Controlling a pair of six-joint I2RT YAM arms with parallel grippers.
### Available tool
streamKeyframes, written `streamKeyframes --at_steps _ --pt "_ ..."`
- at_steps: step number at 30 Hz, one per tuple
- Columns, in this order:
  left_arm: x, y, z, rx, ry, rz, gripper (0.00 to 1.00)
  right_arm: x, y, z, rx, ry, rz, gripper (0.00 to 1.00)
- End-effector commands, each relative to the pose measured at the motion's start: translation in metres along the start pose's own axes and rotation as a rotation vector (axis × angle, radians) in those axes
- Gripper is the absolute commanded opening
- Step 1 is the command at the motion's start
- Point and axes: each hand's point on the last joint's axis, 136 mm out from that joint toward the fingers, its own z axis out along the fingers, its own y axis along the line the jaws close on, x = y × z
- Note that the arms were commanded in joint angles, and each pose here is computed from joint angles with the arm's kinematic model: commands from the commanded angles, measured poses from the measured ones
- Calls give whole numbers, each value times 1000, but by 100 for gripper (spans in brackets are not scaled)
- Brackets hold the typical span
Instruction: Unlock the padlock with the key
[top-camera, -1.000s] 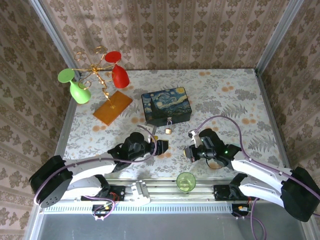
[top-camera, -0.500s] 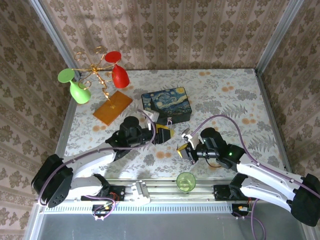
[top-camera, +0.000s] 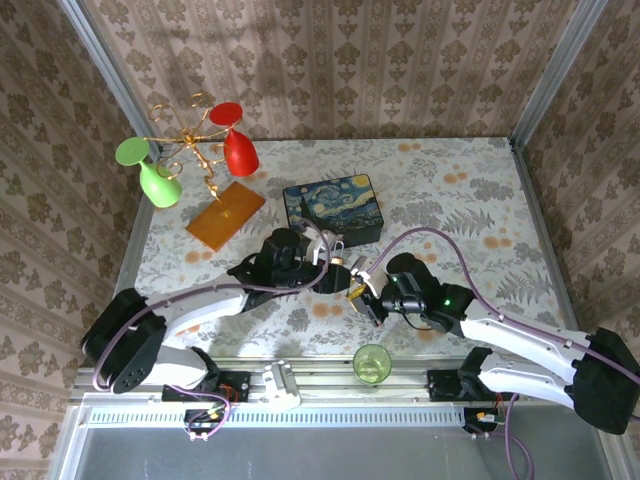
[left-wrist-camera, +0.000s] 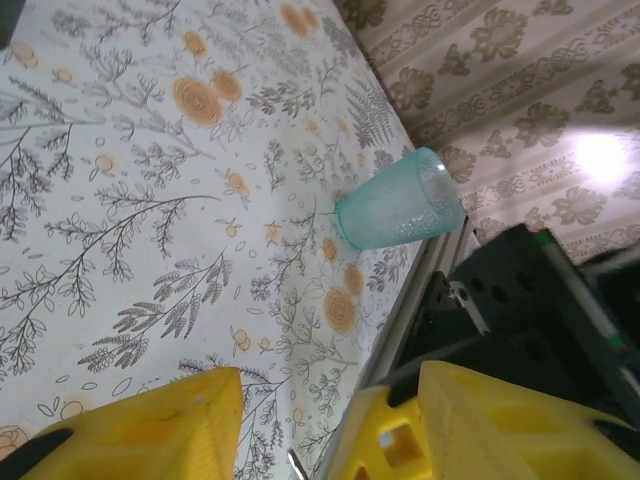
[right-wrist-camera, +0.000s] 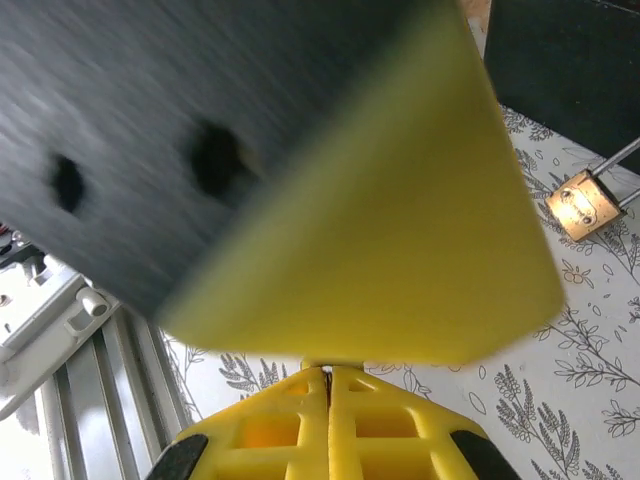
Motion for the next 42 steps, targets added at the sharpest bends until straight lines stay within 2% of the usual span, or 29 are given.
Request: streamKeyframes --at_steps 1,8,18,23,26,27,31,35,36,37,39,40,42 --pt "0 -2 8 14 38 -54 44 -21 -6 0 54 -64 -58 0" --pt "-1 1 10 13 16 -87 37 -19 -12 6 85 -48 -66 0" --pt "14 13 12 -46 61 -122 26 -15 -21 6 129 -53 -57 0" --pt "19 15 15 -58 93 -120 17 -13 -24 7 146 -47 -46 0" --pt "23 15 17 -59 117 -122 2 -13 -26 9 152 -56 -40 0" --pt "23 15 17 -62 116 -119 0 -14 -26 10 153 -54 -36 0" --pt "17 19 12 -91 68 -109 0 -10 -29 13 160 -47 -13 1" --pt "3 18 7 -80 -8 -103 0 -11 -32 12 161 -75 27 14" --pt "0 18 7 -72 -23 -105 0 -11 -33 11 161 -87 38 19" --pt "-4 16 6 -62 -38 -106 0 -12 -34 10 159 -101 51 30" --pt "-9 14 5 -46 -62 -103 0 -13 -32 8 139 -127 64 28" --pt "-11 13 4 -44 -72 -101 0 -13 -30 6 129 -143 71 32" --pt "-17 13 -1 -56 -99 -94 0 -12 -32 2 118 -165 105 53"
